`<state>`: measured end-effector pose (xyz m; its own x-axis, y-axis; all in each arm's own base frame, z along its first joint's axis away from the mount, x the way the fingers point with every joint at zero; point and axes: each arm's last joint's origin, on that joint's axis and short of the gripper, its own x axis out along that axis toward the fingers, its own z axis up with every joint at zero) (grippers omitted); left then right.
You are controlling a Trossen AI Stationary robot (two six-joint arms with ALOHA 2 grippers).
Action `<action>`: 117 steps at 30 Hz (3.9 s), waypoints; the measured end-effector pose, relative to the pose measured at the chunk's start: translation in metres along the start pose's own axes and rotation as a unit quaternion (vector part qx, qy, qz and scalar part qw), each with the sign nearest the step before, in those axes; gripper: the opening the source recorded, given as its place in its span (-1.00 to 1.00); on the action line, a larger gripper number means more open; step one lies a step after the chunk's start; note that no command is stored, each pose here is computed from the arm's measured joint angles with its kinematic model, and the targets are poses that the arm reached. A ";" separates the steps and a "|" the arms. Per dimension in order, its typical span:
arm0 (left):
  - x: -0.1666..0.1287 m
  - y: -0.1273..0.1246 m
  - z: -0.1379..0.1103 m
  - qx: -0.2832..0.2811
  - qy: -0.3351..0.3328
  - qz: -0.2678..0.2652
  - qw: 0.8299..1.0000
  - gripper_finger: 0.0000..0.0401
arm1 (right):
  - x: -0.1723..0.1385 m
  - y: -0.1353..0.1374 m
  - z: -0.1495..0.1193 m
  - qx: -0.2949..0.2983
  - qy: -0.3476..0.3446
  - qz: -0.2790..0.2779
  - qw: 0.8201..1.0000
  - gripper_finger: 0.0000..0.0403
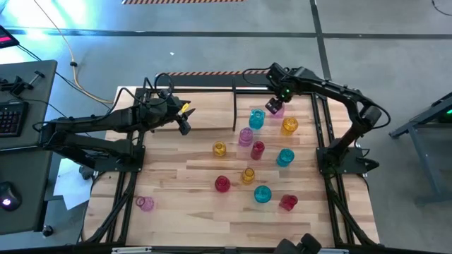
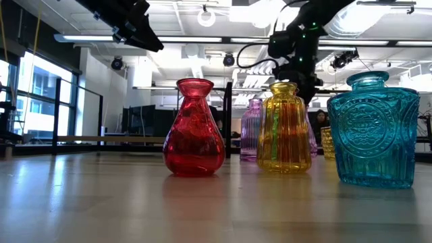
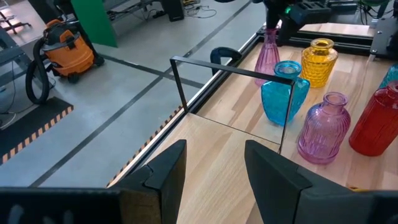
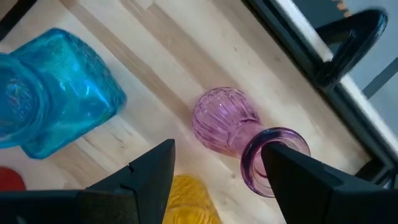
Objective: Sort vases onto shelf
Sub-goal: Put the top right purple vase on the shelf
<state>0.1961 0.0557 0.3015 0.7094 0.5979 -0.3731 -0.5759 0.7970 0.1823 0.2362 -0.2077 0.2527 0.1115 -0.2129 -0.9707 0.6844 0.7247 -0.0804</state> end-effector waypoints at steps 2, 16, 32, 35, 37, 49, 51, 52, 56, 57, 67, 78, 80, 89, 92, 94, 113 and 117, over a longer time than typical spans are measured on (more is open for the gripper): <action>0.000 0.000 0.000 0.000 0.000 0.000 1.000 -0.22 | 0.000 0.000 0.000 -0.002 -0.002 -0.005 1.000 0.18; 0.000 0.000 0.000 0.000 0.001 0.000 1.000 -0.22 | -0.001 -0.002 0.000 -0.017 -0.004 -0.027 0.999 -0.55; 0.000 0.000 0.000 -0.009 0.001 0.000 1.000 -0.22 | -0.006 0.004 0.000 -0.053 -0.001 -0.077 0.996 -0.92; 0.000 0.000 0.000 -0.009 0.001 0.000 1.000 -0.22 | -0.015 0.009 0.003 -0.069 0.008 -0.094 0.993 -0.97; 0.000 0.000 0.000 -0.012 0.001 0.000 1.000 -0.22 | -0.029 0.012 0.007 -0.076 -0.008 -0.106 0.991 -0.98; 0.000 0.000 -0.004 -0.015 0.016 0.000 1.000 -0.22 | -0.114 0.028 0.023 -0.092 -0.098 -0.131 0.982 -1.00; 0.000 0.000 -0.004 -0.014 0.020 0.000 1.000 -0.22 | -0.131 0.030 0.025 -0.089 -0.123 -0.129 0.980 -1.00; 0.000 0.000 -0.005 -0.013 0.022 0.001 1.000 -0.22 | -0.140 0.031 0.024 -0.089 -0.134 -0.127 0.979 -1.00; 0.000 0.000 -0.005 -0.016 0.025 0.001 1.000 -0.22 | -0.172 0.038 0.024 -0.094 -0.188 -0.118 0.971 -1.00; 0.000 0.000 -0.005 -0.016 0.025 0.001 1.000 -0.22 | -0.180 0.040 0.024 -0.096 -0.203 -0.112 0.968 -1.00; -0.007 0.003 -0.009 -0.008 0.040 0.001 0.999 -0.22 | -0.227 0.071 0.017 -0.139 -0.311 -0.031 0.940 -1.00; -0.052 0.025 -0.009 -0.041 -0.002 0.004 0.999 -0.22 | -0.191 0.117 0.057 -0.220 -0.325 0.025 0.919 -1.00; -0.059 0.028 -0.009 -0.045 -0.009 0.004 0.999 -0.22 | -0.177 0.123 0.068 -0.231 -0.314 0.032 0.920 -1.00; -0.073 0.035 -0.015 -0.056 -0.007 0.008 0.998 -0.22 | -0.130 0.151 0.114 -0.284 -0.289 0.027 0.914 -1.00; -0.073 0.035 -0.016 -0.055 -0.003 0.008 0.998 -0.22 | -0.112 0.151 0.120 -0.307 -0.276 -0.020 0.910 -1.00; -0.073 0.035 -0.016 -0.055 -0.003 0.008 0.998 -0.22 | -0.102 0.147 0.125 -0.307 -0.257 -0.057 0.915 -1.00; -0.073 0.035 -0.016 -0.055 -0.004 0.010 0.998 -0.22 | -0.069 0.133 0.139 -0.331 -0.206 -0.049 0.920 -1.00; -0.073 0.035 -0.016 -0.055 -0.004 0.010 0.998 -0.22 | -0.064 0.135 0.139 -0.339 -0.198 -0.022 0.920 -1.00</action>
<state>0.1180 0.0392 0.3209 0.7003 0.6141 -0.3638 -0.6303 0.7713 0.0886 0.4217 -0.1868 0.3353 0.4391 -0.3770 -0.8155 0.1032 0.9228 -0.3711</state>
